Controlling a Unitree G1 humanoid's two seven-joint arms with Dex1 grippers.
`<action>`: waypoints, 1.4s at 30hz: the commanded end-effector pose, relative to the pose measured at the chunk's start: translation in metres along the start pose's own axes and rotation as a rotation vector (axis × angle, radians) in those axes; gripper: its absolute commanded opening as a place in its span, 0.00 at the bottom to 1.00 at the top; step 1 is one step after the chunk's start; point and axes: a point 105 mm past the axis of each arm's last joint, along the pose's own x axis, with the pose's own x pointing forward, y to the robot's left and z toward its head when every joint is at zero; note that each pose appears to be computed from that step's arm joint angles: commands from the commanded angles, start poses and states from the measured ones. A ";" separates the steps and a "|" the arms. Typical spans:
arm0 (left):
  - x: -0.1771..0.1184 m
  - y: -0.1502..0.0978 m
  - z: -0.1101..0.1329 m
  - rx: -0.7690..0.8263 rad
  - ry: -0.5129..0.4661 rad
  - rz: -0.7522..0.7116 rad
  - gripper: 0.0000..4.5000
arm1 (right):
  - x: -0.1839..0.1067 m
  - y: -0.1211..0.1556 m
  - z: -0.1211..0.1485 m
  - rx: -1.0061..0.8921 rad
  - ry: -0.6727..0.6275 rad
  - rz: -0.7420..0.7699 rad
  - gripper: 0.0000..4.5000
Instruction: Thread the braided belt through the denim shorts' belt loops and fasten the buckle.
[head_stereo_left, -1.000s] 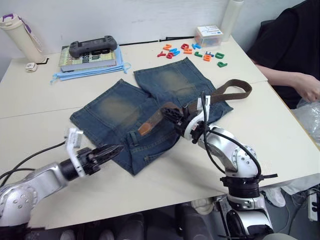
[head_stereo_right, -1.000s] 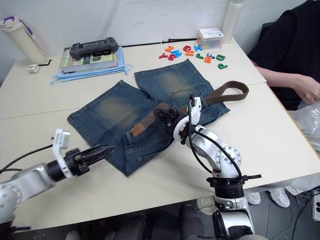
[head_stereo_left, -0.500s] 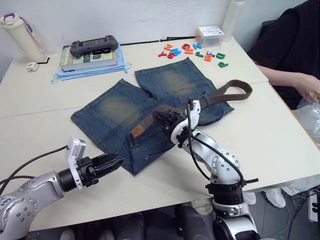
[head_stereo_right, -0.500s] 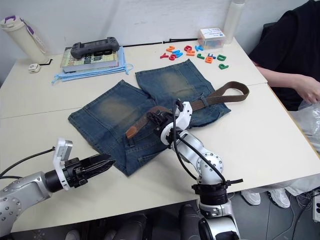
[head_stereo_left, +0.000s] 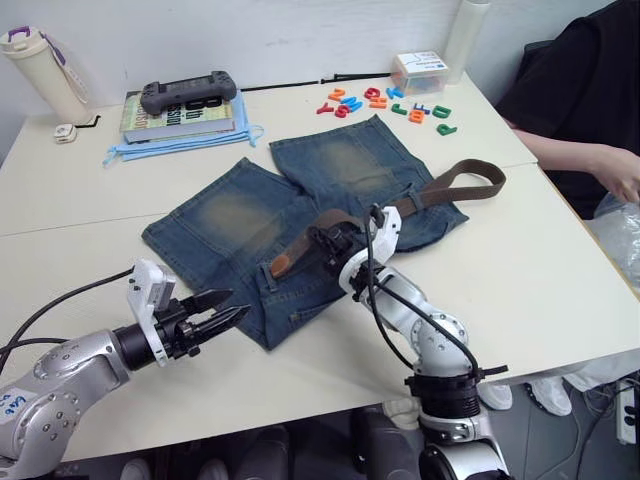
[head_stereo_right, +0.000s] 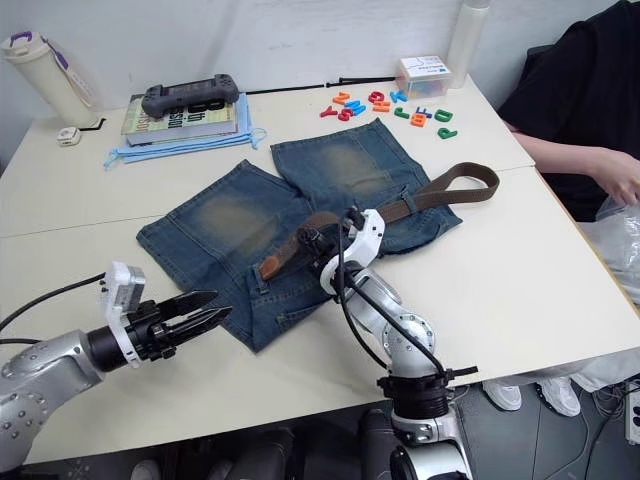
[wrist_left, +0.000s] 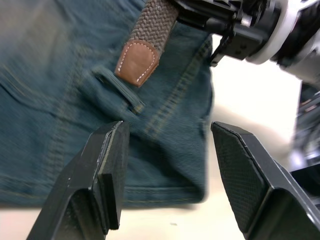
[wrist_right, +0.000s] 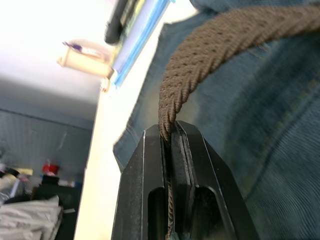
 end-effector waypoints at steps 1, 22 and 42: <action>0.000 -0.005 0.001 0.039 -0.007 -0.020 0.65 | 0.004 0.006 -0.001 0.016 -0.025 0.032 0.00; -0.003 -0.006 -0.006 0.012 -0.012 -0.030 0.65 | -0.002 0.004 0.008 -0.074 -0.039 0.036 0.00; -0.008 -0.002 -0.012 -0.007 -0.006 -0.034 0.65 | 0.001 0.008 -0.018 -0.231 -0.014 0.043 0.00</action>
